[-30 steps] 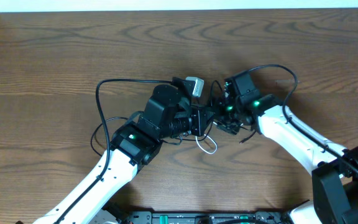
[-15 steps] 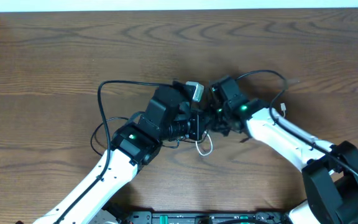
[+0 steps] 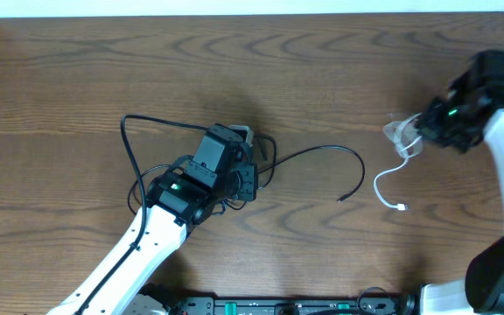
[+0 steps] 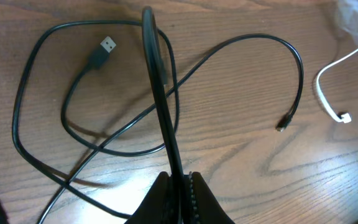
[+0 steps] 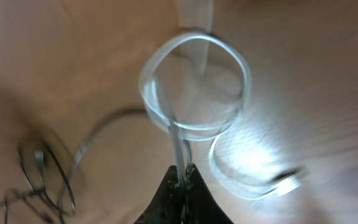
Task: Untangle cables
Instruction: 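Carry the white cable to the right table edge and release it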
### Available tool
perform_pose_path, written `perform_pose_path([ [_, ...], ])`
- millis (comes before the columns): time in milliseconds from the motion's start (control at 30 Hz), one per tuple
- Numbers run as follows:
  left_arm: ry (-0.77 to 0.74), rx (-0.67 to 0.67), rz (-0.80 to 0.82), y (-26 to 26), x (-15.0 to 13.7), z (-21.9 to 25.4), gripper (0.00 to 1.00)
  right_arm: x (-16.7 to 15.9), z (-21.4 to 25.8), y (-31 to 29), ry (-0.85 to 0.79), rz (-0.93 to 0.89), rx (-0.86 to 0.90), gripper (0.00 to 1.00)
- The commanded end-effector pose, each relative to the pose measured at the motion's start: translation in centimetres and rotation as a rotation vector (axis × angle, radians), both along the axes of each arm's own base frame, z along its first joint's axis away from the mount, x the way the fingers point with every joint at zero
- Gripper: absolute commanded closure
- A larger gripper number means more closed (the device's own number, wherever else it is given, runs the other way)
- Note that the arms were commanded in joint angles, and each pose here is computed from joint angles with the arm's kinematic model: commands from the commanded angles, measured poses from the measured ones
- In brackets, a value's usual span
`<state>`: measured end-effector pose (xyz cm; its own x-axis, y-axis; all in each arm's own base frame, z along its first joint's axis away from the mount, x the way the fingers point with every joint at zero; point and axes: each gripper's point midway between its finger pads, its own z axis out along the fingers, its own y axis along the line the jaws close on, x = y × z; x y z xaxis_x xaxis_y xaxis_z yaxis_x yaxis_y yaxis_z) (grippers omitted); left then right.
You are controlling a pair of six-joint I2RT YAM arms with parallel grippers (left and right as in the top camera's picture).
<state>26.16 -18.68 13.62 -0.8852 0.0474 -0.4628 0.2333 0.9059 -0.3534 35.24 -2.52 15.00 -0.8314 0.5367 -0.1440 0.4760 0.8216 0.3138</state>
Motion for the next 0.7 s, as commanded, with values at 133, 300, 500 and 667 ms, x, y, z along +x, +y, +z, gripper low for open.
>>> perform_pose_path([
  [133,-0.019,0.02,0.006,0.5,0.2,0.2,0.92,-0.9,10.7,-13.2,-0.11,-0.23,-0.418,0.99],
  [300,-0.013,0.024,0.005,0.6,0.1,0.1,0.92,-3.0,11.7,-18.3,-0.073,-0.369,-0.569,0.99],
  [500,-0.006,0.027,0.006,0.6,0.0,0.0,0.93,-1.9,13.0,-21.2,-0.172,-0.465,-0.589,0.99],
  [667,-0.006,0.027,0.006,0.6,0.0,0.0,0.93,-2.0,13.8,-22.9,-0.202,-0.514,-0.63,0.99],
])
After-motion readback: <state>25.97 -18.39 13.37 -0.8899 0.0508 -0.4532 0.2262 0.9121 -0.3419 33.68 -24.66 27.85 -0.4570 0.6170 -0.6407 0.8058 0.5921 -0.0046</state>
